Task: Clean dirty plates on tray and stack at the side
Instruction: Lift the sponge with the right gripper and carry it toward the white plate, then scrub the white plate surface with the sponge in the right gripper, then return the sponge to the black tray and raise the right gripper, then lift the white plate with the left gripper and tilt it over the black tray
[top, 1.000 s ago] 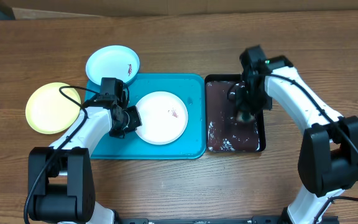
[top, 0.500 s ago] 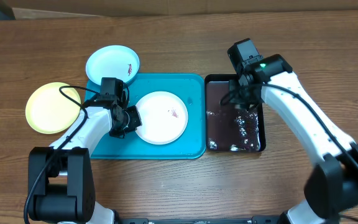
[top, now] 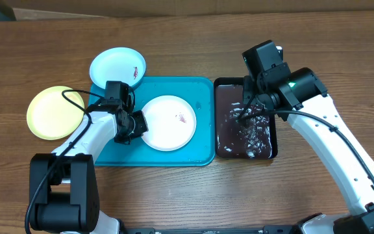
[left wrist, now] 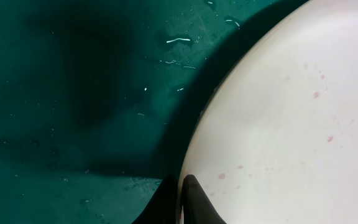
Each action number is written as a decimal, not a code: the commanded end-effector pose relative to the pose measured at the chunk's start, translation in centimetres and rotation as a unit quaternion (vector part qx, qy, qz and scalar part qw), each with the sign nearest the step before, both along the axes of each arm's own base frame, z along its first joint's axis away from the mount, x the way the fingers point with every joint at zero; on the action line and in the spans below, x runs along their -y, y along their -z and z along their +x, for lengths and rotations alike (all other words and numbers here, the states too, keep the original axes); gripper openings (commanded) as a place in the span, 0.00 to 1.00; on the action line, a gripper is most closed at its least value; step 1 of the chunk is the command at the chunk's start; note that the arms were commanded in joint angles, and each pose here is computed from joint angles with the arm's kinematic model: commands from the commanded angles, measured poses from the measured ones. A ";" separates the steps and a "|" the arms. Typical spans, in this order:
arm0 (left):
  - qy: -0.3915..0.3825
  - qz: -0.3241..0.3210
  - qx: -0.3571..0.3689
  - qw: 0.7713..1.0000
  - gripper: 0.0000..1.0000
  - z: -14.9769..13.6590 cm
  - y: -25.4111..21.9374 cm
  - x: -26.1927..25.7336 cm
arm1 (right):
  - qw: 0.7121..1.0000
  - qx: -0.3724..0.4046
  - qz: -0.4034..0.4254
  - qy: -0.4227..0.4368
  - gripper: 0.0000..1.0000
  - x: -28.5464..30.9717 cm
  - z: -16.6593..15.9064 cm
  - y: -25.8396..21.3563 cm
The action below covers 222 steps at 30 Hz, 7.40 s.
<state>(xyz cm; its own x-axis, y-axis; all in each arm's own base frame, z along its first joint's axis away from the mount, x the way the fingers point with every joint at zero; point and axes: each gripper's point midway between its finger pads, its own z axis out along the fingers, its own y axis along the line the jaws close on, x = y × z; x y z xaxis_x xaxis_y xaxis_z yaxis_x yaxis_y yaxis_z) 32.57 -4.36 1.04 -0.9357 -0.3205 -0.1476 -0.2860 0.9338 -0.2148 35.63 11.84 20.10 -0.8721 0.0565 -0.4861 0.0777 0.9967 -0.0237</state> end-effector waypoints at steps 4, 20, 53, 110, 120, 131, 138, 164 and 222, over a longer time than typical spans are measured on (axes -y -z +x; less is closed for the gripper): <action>0.004 0.009 0.013 1.000 0.09 0.6 -0.6 -0.3 | 1.000 0.002 -0.008 0.011 0.04 0.5 0.0 0.6; 0.004 0.009 0.013 1.000 0.04 0.6 -0.6 -0.3 | 0.999 -0.038 0.010 -0.006 0.04 0.1 -2.2 11.7; 0.023 0.009 0.021 0.999 0.04 0.8 -0.7 1.0 | 0.959 -0.040 0.179 -0.216 0.04 -13.7 -0.7 5.0; 0.023 0.010 0.021 0.999 0.04 0.8 -0.7 1.0 | 0.961 -0.112 0.109 -0.227 0.04 -19.7 -0.9 20.7; 0.023 0.010 0.021 0.999 0.04 0.8 -0.7 1.0 | 0.935 -0.163 0.180 -0.259 0.04 -21.9 -3.3 20.9; 0.023 0.010 0.021 0.999 0.04 0.8 -0.7 1.0 | 0.896 -0.199 0.276 -0.286 0.04 -24.8 -4.5 16.9; 0.023 0.010 0.021 0.999 0.04 0.8 -0.7 1.0 | 0.901 -0.135 0.273 -0.308 0.04 -23.8 -0.9 7.2; 0.023 0.008 0.020 1.000 0.06 0.8 -0.7 1.0 | 0.982 -0.186 -0.013 -0.009 0.04 0.7 0.5 15.3; 0.045 0.045 0.042 0.997 0.04 3.1 -5.2 1.1 | 0.957 -0.126 0.108 0.239 1.00 20.2 5.1 9.0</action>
<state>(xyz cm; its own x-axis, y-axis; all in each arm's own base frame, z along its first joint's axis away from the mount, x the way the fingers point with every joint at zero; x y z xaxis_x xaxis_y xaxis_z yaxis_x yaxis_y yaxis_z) 33.29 -5.70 3.28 -0.9556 -0.2485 -0.1584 -0.2221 0.9607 -0.1667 40.43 -8.28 10.43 -0.8148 0.5521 -0.1768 0.5456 0.8334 0.0880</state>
